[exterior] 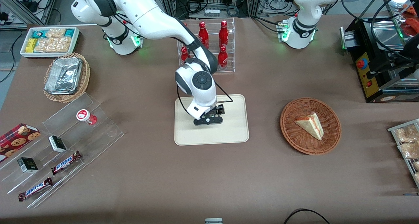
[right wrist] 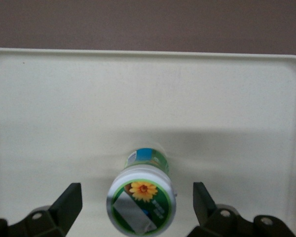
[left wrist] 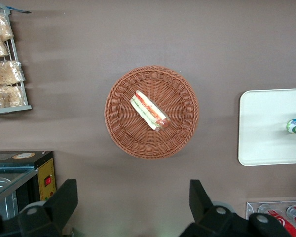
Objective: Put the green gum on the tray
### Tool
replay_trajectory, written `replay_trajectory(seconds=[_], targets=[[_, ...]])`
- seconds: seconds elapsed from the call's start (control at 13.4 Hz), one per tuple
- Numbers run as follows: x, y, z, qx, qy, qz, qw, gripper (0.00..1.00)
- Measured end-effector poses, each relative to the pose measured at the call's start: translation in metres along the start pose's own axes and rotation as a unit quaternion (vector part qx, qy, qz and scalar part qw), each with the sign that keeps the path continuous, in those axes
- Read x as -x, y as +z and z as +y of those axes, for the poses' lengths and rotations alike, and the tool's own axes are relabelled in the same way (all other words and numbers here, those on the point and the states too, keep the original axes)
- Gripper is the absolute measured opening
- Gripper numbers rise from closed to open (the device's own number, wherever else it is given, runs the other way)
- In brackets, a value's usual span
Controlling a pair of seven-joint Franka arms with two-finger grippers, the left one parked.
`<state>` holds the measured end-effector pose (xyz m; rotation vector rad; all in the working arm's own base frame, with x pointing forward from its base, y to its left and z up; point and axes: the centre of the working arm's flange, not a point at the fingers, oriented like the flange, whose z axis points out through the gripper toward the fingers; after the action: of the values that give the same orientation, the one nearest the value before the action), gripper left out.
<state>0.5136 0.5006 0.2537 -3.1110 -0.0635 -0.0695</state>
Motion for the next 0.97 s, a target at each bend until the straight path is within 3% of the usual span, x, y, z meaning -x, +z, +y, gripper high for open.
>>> replay_trajectory(seconds=[0.37,0.97], targets=[[-0.007,-0.092,0.022,0.009,-0.020,-0.031,0.9993,1.00],[-0.046,-0.198,0.153,0.014,-0.061,-0.101,0.9930,1.00]])
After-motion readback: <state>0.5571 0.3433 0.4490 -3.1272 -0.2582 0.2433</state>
